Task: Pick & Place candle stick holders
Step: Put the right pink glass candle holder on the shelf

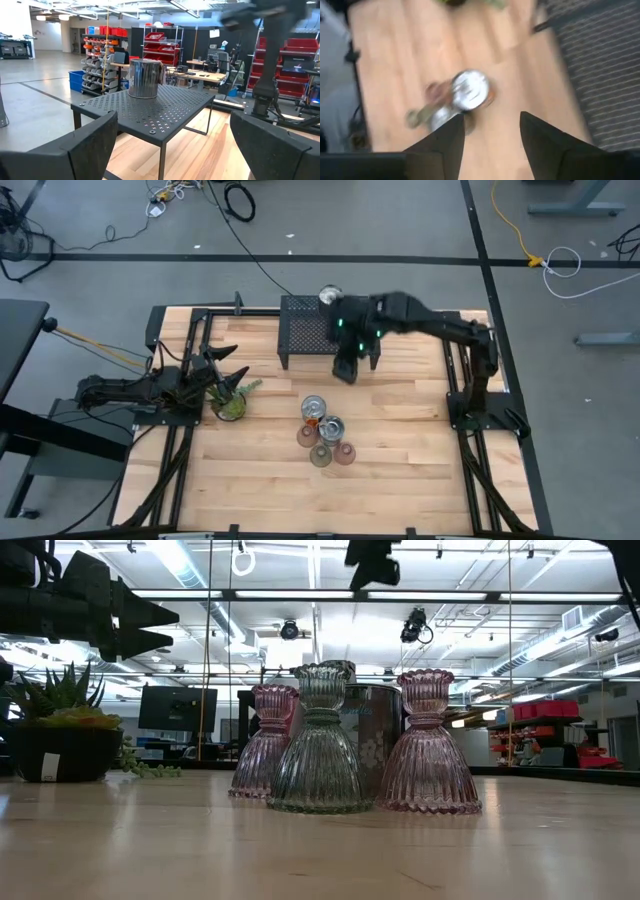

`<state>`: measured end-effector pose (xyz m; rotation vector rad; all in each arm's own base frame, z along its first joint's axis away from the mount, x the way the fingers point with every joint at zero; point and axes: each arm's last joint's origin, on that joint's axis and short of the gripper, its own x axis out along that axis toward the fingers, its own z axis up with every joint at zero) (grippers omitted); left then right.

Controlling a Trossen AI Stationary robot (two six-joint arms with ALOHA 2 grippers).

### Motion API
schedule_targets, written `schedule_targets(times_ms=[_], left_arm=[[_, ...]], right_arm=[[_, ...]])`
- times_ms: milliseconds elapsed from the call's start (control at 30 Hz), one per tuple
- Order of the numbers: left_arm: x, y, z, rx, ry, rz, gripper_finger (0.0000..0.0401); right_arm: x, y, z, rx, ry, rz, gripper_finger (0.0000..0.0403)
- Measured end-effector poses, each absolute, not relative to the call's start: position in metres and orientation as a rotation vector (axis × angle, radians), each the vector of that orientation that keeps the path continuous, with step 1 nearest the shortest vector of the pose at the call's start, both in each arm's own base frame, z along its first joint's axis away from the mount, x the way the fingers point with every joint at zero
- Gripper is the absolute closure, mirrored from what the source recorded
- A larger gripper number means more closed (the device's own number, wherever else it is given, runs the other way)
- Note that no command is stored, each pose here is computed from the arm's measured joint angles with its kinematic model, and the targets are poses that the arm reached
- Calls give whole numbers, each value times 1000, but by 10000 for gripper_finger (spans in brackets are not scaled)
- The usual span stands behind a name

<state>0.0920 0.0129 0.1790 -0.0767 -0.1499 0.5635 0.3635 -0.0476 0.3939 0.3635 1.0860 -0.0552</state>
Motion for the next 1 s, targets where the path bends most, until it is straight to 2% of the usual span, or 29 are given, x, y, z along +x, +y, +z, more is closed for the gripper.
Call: schedule_targets(times_ms=[267, 533, 667, 833, 1000], left_arm=[[92, 13, 179, -87, -153, 562, 16], [92, 13, 179, -87, -153, 562, 16], [92, 13, 179, -86, -153, 562, 16], [92, 13, 179, -87, -153, 562, 16], [92, 13, 179, -87, -153, 562, 16]], right_arm=[[353, 51, 384, 201, 1233, -137, 211], [324, 145, 335, 43, 1242, -369, 211], [302, 188, 295, 11, 1175, -484, 211], [268, 224, 248, 39, 975, -619, 211], [247, 244, 197, 143, 819, -592, 211]])
